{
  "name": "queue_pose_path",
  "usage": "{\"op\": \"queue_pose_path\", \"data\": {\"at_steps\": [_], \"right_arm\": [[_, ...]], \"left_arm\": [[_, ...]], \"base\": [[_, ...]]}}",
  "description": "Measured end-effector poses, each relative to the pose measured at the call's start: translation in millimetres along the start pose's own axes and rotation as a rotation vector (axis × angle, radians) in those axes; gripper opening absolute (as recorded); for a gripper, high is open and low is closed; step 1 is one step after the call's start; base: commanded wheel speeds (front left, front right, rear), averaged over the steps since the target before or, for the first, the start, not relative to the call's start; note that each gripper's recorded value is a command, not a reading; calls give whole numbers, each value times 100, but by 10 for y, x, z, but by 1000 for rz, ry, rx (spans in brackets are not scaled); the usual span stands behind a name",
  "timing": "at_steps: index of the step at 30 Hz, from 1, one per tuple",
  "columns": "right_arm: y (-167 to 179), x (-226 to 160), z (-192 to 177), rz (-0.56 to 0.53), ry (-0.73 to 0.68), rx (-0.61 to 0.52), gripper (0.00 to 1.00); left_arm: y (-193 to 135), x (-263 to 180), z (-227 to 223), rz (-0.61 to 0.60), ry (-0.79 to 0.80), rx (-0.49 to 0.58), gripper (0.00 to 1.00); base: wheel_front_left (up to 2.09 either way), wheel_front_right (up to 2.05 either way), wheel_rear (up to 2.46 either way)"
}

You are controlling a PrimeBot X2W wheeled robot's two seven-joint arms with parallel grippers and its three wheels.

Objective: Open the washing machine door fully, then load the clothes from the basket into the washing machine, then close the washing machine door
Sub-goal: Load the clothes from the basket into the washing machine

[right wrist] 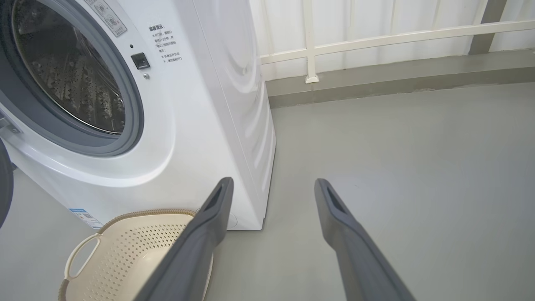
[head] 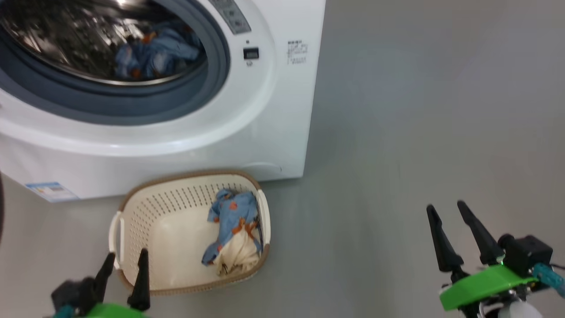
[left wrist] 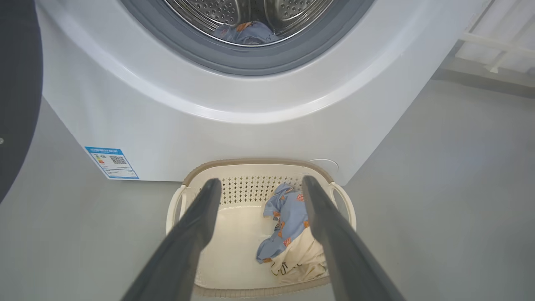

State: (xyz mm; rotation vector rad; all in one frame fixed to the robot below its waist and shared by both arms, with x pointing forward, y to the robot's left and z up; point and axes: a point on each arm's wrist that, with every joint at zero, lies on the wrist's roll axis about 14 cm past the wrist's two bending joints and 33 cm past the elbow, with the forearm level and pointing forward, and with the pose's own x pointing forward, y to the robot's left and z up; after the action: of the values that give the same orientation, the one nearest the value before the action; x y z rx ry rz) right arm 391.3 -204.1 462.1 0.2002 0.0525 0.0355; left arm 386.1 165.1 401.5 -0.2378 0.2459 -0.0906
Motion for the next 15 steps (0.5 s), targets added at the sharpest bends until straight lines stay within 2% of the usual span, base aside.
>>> {"op": "queue_pose_path", "data": {"at_steps": [6, 15], "right_arm": [[30, 349, -82, 7, 4, -9, 100], [30, 723, -424, 2, 58, 12, 100]], "left_arm": [[-114, 494, -202, -66, 79, 2, 100], [-277, 1116, -747, -155, 246, -2, 100]], "base": [[0, 0, 0], [0, 0, 0]]}}
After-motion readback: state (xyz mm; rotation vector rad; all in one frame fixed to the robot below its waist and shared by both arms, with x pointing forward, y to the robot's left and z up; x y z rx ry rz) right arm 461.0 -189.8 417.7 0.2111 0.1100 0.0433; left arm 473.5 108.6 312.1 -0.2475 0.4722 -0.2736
